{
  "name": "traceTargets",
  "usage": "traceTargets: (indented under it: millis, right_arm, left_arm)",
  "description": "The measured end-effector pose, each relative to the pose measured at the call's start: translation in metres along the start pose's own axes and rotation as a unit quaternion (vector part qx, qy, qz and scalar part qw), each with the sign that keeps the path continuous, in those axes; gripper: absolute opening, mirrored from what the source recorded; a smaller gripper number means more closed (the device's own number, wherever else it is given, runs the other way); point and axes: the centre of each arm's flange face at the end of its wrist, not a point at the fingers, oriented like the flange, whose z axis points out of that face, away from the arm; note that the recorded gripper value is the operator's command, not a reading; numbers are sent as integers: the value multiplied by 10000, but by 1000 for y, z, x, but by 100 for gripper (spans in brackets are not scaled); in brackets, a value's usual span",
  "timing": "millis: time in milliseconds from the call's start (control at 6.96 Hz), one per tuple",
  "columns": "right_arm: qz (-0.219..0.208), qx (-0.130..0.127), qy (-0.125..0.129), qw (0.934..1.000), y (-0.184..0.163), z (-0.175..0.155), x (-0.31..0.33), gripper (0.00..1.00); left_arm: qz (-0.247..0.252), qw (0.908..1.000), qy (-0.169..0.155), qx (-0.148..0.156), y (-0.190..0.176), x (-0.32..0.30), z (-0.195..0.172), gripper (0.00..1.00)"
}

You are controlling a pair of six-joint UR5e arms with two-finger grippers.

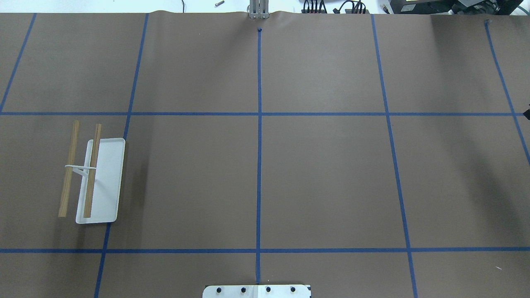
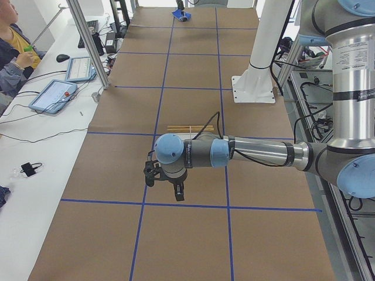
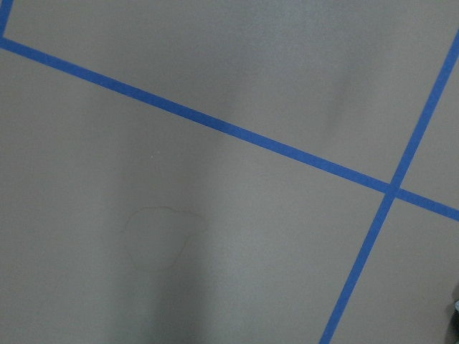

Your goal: Hang towel on rack

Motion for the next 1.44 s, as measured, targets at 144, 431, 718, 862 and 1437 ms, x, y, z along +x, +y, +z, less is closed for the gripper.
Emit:
traceTargets:
  millis: [144, 431, 718, 862, 1437]
  right_arm:
    - [3, -4, 2, 10000, 0, 0, 0, 100]
    - [7, -9, 7, 10000, 0, 1, 1, 100]
    - [-11, 5, 5, 10000, 2, -1, -1, 100]
    - [-31, 26, 4, 10000, 3, -3, -3, 100]
    - [-1, 74, -310, 9995, 18, -3, -12, 100]
  left_arm:
    - [49, 10000, 4, 37, -1, 2, -2, 98]
    - [167, 9998, -12, 118, -3, 6, -5, 98]
    - [200, 9997, -5, 136, -4, 6, -5, 98]
    - [191, 9997, 12, 139, -4, 6, -5, 98]
    - [301, 9992, 33, 246, 1, 17, -14, 98]
